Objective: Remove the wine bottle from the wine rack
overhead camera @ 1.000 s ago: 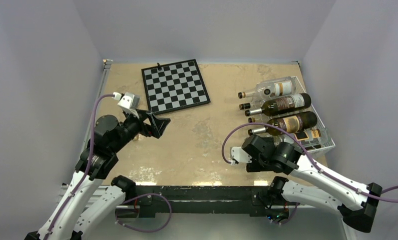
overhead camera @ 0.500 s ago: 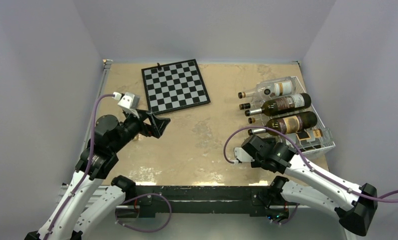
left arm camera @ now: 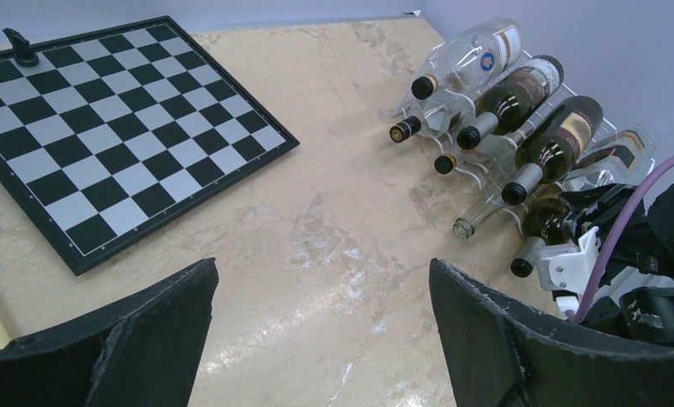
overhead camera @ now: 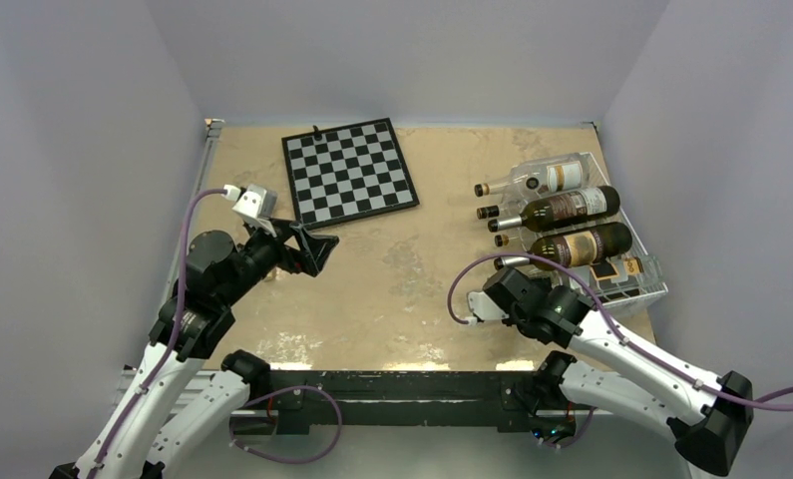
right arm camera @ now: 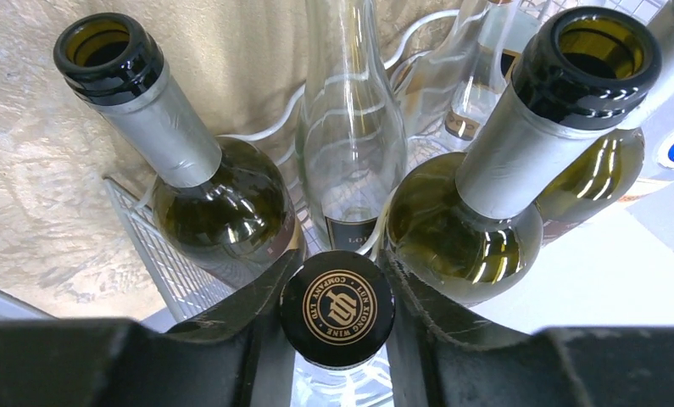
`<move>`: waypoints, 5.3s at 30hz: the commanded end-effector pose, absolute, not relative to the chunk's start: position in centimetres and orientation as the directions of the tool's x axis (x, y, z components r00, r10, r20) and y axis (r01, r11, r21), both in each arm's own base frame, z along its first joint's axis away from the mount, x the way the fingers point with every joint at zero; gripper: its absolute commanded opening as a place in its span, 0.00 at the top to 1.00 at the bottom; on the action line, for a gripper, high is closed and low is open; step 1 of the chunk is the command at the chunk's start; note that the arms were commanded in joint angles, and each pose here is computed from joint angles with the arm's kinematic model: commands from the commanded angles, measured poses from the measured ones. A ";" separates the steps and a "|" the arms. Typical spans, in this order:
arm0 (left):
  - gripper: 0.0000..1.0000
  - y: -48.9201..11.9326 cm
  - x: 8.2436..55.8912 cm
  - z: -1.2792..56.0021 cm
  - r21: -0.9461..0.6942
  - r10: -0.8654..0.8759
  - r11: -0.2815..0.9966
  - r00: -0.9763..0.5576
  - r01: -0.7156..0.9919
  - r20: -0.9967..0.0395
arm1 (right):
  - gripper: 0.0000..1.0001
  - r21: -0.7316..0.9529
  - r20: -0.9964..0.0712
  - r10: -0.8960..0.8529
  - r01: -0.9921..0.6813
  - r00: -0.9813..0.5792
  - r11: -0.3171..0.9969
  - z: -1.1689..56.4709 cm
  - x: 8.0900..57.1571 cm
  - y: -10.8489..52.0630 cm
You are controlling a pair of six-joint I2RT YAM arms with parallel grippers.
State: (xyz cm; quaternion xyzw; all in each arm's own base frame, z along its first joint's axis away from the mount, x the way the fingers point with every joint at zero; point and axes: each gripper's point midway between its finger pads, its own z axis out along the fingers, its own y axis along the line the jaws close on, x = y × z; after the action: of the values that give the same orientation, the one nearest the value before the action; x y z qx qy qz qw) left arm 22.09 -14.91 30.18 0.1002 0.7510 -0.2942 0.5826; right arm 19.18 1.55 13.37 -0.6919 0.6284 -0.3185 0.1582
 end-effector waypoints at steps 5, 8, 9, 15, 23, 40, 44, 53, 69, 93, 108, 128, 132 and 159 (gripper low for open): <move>0.02 -15.1 21.9 32.0 -0.327 -0.222 0.792 -0.255 0.516 -0.941 | 0.69 -0.658 0.193 -0.981 -0.740 0.014 -0.140 15.1 19.7 2.4; 0.02 -15.2 21.9 31.9 -0.328 -0.218 0.791 -0.263 0.517 -0.940 | 0.81 -0.633 0.202 -0.979 -0.762 0.011 -0.139 15.2 19.2 2.3; 0.02 -15.1 21.9 32.0 -0.328 -0.219 0.791 -0.261 0.516 -0.940 | 0.83 -0.620 0.206 -0.978 -0.771 0.018 -0.144 15.2 19.0 2.4; 0.02 -14.9 21.9 32.0 -0.324 -0.222 0.798 -0.252 0.508 -0.942 | 0.96 -0.597 0.144 -0.989 -0.796 0.018 -0.101 16.0 18.9 4.1; 0.02 -14.9 21.9 32.0 -0.325 -0.221 0.797 -0.256 0.509 -0.941 | 1.00 -0.514 0.111 -0.994 -0.857 -0.015 -0.044 15.9 17.6 5.3; 0.02 -14.5 22.0 32.1 -0.320 -0.224 0.809 -0.245 0.493 -0.943 | 1.00 -0.490 0.025 -0.999 -0.871 -0.044 0.027 18.3 15.2 8.2; 0.02 -14.3 21.9 32.2 -0.318 -0.225 0.813 -0.240 0.489 -0.944 | 1.00 -0.481 0.016 -0.994 -0.872 -0.112 0.090 19.2 14.7 8.3; 0.02 -14.0 21.8 32.5 -0.312 -0.229 0.819 -0.224 0.482 -0.947 | 1.00 -0.437 -0.032 -0.980 -0.879 -0.196 0.190 20.3 13.5 8.8; 0.02 -13.3 21.9 32.4 -0.301 -0.228 0.838 -0.209 0.455 -0.951 | 1.00 -0.490 -0.116 -0.937 -0.802 -0.329 0.342 23.1 13.8 8.5; 0.02 -13.0 21.7 32.9 -0.301 -0.239 0.840 -0.191 0.450 -0.952 | 1.00 -0.543 -0.350 -0.822 -0.618 -0.449 0.569 29.2 14.4 6.7; 0.02 -13.1 21.9 32.6 -0.299 -0.232 0.841 -0.197 0.451 -0.952 | 1.00 -0.527 -0.408 -0.804 -0.607 -0.433 0.595 31.6 14.5 6.8; 0.02 -12.9 21.9 32.7 -0.302 -0.239 0.844 -0.192 0.443 -0.952 | 1.00 -0.133 -0.803 -0.504 -0.730 -0.317 0.671 36.5 13.0 15.2; 0.02 -12.4 22.0 32.7 -0.299 -0.241 0.856 -0.185 0.422 -0.953 | 1.00 -0.019 -0.867 -0.359 -0.697 -0.345 0.716 37.5 14.2 18.8; 0.01 -5.4 20.5 34.8 -0.331 -0.341 0.929 0.034 0.167 -0.939 | 1.00 0.190 -0.907 -0.115 -0.638 -0.404 0.746 38.6 26.2 38.7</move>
State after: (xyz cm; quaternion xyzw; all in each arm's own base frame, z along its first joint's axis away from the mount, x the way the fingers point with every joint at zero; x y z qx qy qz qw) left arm 20.28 -6.20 34.23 -0.0458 0.6829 -0.1876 0.7045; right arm 24.19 34.75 32.02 -0.2798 0.8439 0.1758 0.4226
